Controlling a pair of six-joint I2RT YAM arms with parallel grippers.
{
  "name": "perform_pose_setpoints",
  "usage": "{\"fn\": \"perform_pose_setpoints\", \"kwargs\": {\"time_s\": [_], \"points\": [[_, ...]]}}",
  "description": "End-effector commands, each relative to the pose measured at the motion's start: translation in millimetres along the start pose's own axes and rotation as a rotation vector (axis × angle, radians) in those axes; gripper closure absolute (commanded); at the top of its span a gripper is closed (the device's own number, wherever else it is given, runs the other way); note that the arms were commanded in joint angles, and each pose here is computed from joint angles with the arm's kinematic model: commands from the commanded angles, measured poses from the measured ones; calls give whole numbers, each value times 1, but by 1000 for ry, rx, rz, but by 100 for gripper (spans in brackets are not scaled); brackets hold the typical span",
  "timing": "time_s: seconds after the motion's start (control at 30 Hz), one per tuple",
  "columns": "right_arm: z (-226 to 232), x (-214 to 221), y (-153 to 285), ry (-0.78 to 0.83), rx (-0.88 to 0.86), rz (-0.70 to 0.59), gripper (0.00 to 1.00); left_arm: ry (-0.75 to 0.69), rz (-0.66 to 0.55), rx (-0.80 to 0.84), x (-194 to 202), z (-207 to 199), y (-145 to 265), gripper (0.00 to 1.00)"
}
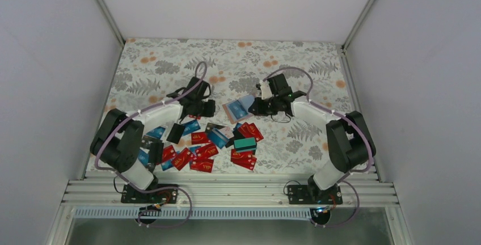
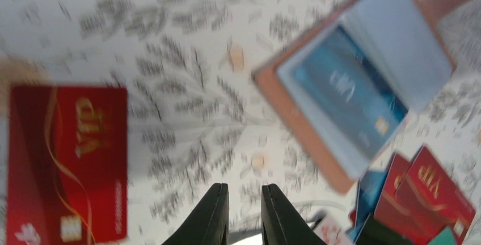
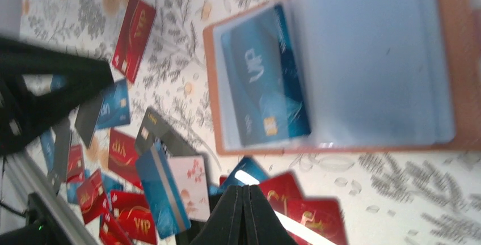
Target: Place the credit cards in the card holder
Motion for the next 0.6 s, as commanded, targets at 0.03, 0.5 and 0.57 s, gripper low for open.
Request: {"fn": "perform_pose_setpoints", "kwargs": {"time_s": [0.03, 0.5, 0.57], "points": [[-23, -29, -12, 33, 103, -10, 96, 1, 38, 31, 42, -12, -2, 83], [-49, -43, -55, 29, 199, 47, 96, -26, 115, 13, 78, -25, -37, 90], [-54, -41, -56, 28, 229, 51, 96, -31, 107, 10, 74, -26, -40, 90]]}}
Point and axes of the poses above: each gripper's point midway between its finger pads, its own y axis back along the fingers, its own z axis along the line the jaws close on, x = y × z, the point moved 1 cm from there along y, back along the fingers, and after that the axes turned 9 degrees about y, right-handed, at the moved point
